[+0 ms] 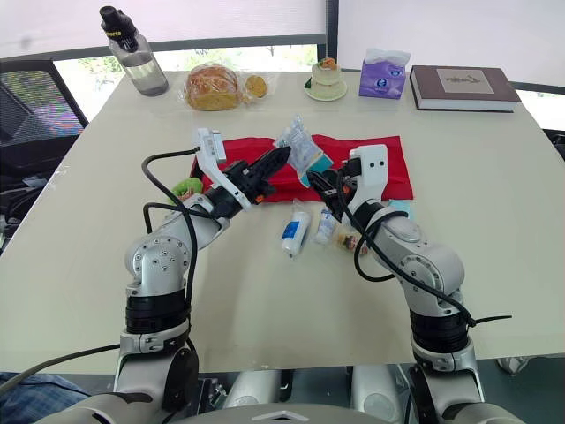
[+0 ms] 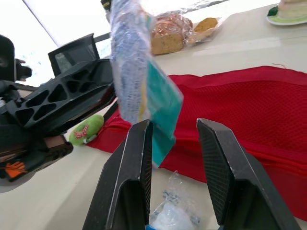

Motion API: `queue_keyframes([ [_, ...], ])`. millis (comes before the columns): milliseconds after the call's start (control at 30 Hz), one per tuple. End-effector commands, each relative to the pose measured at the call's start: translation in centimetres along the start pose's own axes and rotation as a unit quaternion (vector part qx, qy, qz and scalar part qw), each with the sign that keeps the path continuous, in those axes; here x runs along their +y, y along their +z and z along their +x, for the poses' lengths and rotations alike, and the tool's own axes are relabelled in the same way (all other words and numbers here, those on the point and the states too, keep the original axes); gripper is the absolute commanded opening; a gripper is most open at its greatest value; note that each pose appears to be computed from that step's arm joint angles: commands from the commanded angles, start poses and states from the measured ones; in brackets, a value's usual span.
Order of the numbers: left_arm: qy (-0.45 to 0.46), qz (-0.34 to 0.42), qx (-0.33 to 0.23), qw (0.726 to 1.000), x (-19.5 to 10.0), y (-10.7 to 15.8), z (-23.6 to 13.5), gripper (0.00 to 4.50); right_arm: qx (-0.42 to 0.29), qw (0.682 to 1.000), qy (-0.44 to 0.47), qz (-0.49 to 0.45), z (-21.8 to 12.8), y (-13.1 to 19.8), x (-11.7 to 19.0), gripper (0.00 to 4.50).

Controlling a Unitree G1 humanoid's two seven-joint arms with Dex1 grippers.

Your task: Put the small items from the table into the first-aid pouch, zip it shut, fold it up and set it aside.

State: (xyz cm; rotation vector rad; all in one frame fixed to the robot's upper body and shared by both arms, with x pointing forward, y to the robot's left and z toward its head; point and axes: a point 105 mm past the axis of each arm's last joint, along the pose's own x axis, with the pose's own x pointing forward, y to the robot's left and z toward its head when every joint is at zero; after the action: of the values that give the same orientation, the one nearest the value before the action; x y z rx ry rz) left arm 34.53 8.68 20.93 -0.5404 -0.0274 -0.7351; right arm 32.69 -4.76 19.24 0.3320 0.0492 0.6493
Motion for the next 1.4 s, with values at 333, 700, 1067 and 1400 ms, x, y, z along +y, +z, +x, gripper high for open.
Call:
queue_keyframes([
  [333,-0.012,0.007,-0.024,1.000,-0.9,1.1,0.0,0.00,-0.011,0.997,0.077,0.007,-0.3,1.1,3.2,1.53],
  [700,-0.016,0.001,-0.024,1.000,-1.4,0.7,0.2,0.00,-0.033,0.997,0.066,0.027,0.1,1.9,3.2,1.53],
  [1067,-0.014,-0.005,-0.025,1.000,-1.4,0.5,0.2,0.00,-0.051,0.995,0.052,0.074,0.3,2.4,3.0,1.30],
  [1400,-0.014,-0.006,-0.025,1.000,-1.5,0.4,0.2,0.00,-0.037,0.996,0.056,0.055,0.4,1.9,3.1,0.01],
])
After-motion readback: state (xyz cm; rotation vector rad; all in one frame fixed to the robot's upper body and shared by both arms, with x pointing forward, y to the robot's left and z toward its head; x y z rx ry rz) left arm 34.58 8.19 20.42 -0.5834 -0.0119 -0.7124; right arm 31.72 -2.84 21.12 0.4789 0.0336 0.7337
